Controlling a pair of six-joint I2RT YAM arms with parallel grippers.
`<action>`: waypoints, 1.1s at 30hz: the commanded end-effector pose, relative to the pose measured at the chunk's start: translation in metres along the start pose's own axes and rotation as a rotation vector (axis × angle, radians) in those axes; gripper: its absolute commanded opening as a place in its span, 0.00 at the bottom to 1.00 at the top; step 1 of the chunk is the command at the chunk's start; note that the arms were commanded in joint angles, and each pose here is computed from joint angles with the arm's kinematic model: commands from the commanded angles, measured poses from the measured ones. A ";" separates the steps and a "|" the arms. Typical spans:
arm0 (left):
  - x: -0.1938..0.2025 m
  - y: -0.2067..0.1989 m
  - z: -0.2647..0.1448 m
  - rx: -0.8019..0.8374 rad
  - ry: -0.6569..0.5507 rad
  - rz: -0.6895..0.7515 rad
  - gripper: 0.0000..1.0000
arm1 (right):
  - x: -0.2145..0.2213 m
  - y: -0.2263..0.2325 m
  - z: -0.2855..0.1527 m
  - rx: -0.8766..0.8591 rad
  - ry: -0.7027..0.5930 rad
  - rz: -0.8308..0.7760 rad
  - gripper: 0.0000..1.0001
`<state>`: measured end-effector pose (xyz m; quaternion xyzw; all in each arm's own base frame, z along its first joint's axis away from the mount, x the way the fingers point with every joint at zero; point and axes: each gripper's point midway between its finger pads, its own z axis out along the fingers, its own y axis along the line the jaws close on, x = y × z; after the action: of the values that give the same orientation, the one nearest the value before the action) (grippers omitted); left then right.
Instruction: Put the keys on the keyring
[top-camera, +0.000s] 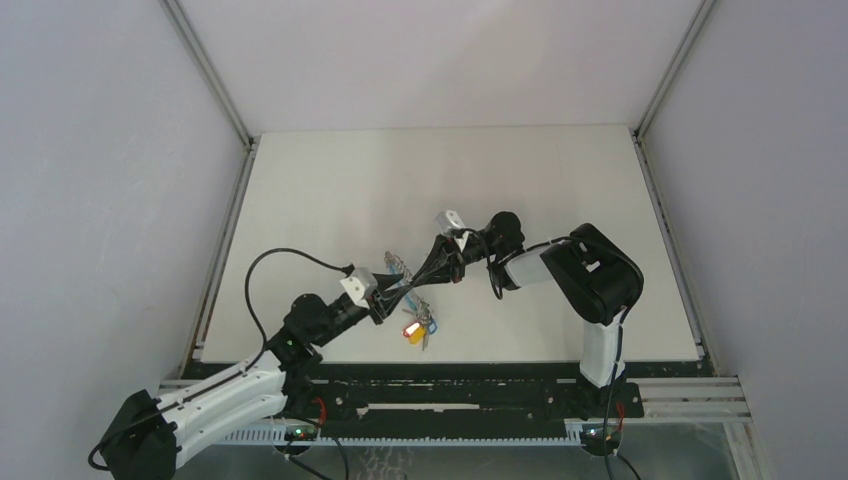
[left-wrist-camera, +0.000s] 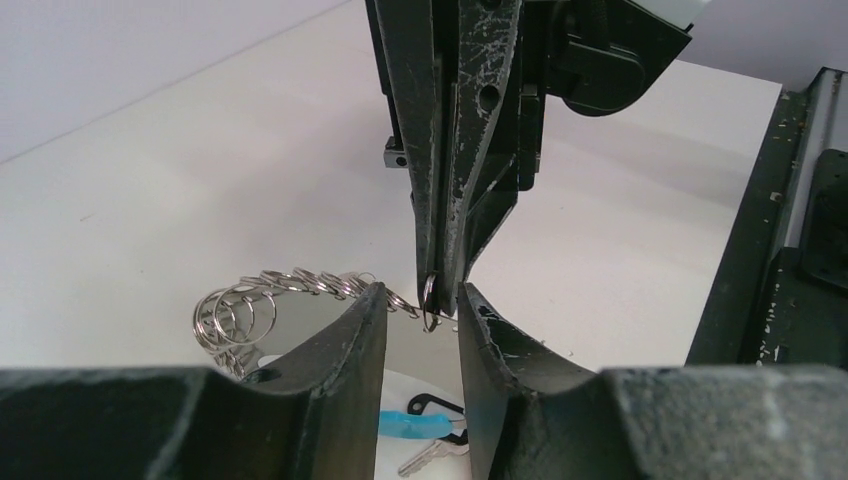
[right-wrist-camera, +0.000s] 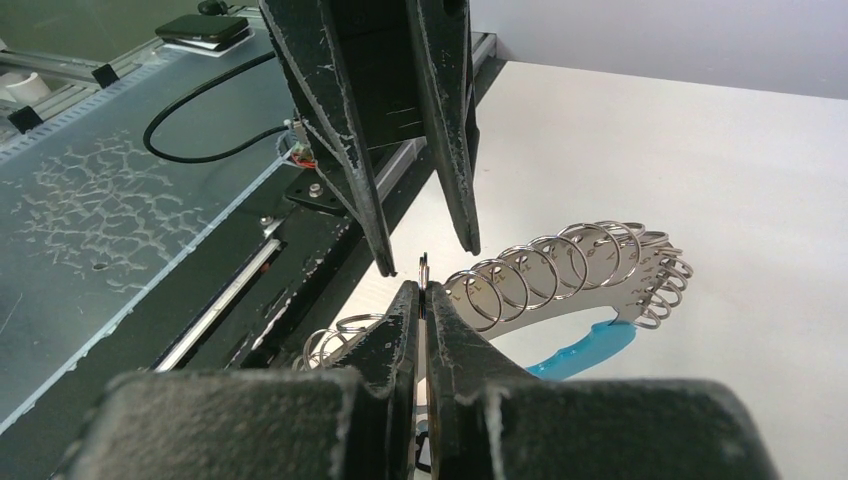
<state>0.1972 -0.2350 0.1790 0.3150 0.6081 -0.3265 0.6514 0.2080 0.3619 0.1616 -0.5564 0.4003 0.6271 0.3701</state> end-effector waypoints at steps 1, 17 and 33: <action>0.002 0.000 -0.005 0.008 -0.023 0.027 0.38 | -0.020 0.000 -0.001 0.020 -0.026 -0.055 0.00; 0.011 -0.005 0.002 0.110 -0.006 0.006 0.42 | -0.026 0.004 -0.007 0.019 -0.024 -0.072 0.00; -0.003 -0.008 0.005 0.148 -0.057 0.000 0.27 | -0.025 0.008 -0.005 -0.001 -0.017 -0.065 0.00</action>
<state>0.1945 -0.2398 0.1595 0.3533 0.5960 -0.3645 0.6222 0.2077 0.3551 0.1656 -0.5552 0.4028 0.6267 0.3697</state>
